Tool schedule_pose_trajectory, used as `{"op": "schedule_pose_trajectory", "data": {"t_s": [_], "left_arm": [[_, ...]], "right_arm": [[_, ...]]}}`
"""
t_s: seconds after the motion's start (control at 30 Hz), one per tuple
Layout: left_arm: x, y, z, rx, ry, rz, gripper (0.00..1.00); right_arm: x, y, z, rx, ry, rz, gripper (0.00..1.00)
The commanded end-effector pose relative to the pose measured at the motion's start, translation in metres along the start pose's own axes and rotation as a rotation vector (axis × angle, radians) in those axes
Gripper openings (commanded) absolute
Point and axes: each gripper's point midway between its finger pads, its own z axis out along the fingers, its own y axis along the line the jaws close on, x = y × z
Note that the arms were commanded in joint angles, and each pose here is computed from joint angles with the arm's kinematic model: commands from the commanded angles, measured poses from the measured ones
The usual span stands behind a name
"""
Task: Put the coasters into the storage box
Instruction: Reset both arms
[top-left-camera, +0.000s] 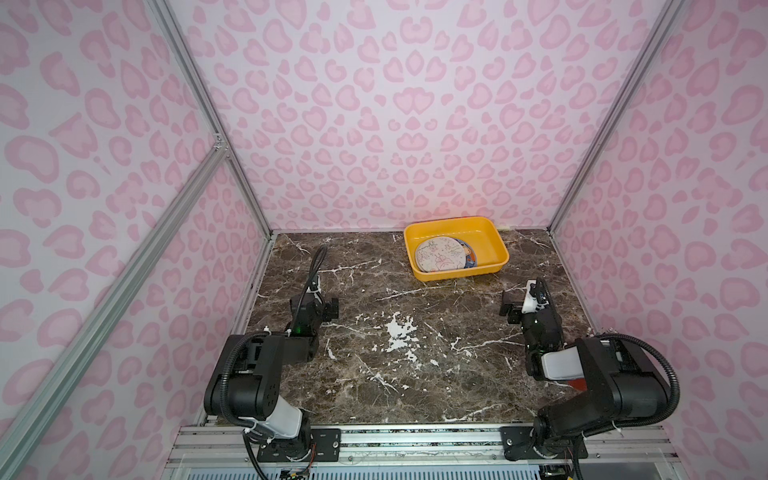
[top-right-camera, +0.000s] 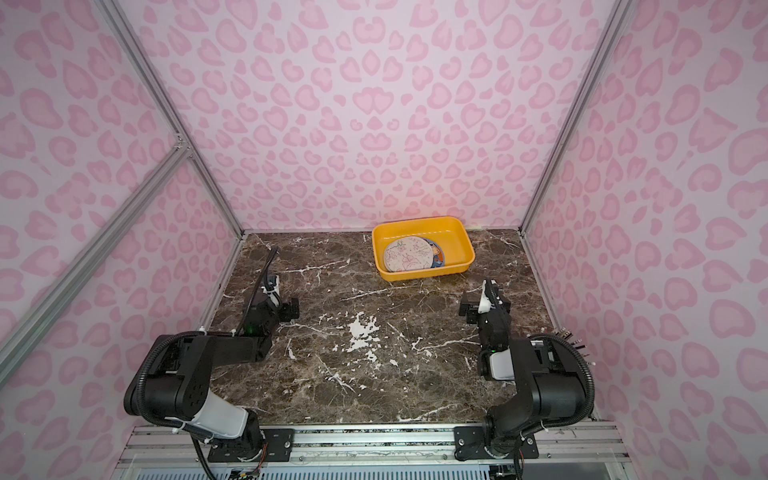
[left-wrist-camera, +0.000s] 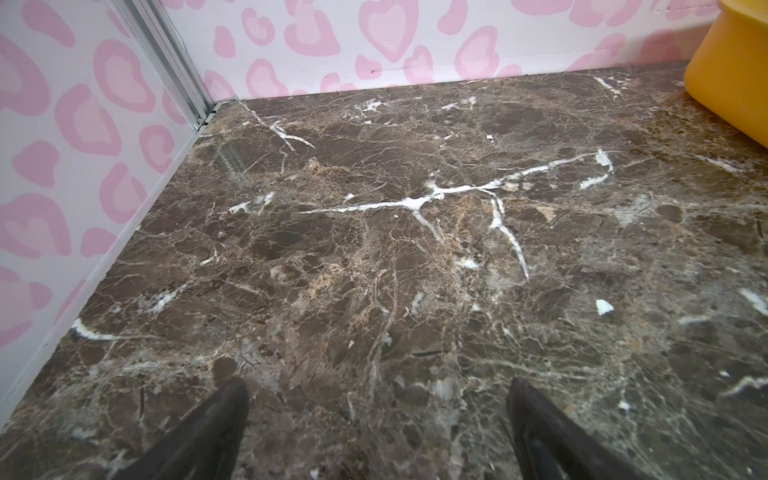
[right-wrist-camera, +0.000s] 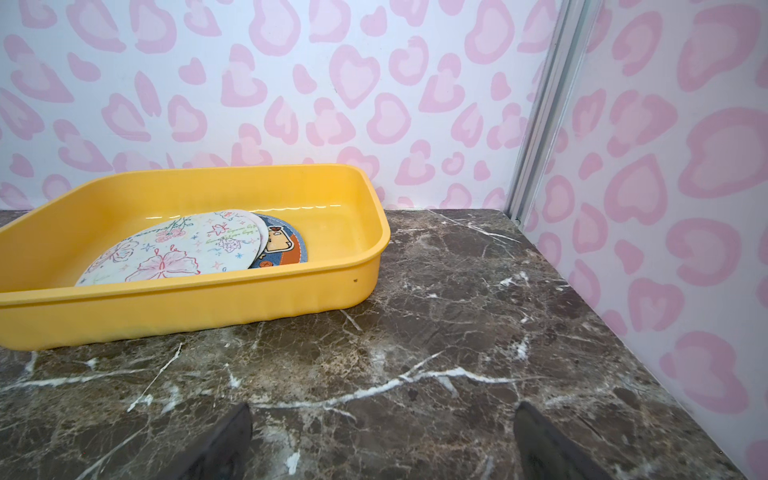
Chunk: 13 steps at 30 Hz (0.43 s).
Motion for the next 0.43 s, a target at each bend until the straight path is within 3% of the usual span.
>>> {"op": "schedule_pose_trajectory", "data": {"t_s": [0.0, 0.4], "left_arm": [[-0.0104, -0.0007, 0.0000, 0.007, -0.041, -0.009, 0.99], [-0.0104, -0.0008, 0.0004, 0.008, -0.039, -0.007, 0.99]], "right_arm": [[-0.0140, -0.0006, -0.0011, 0.004, -0.060, 0.006, 0.99], [-0.0140, -0.0006, -0.0016, 0.005, -0.061, 0.006, 0.99]]}}
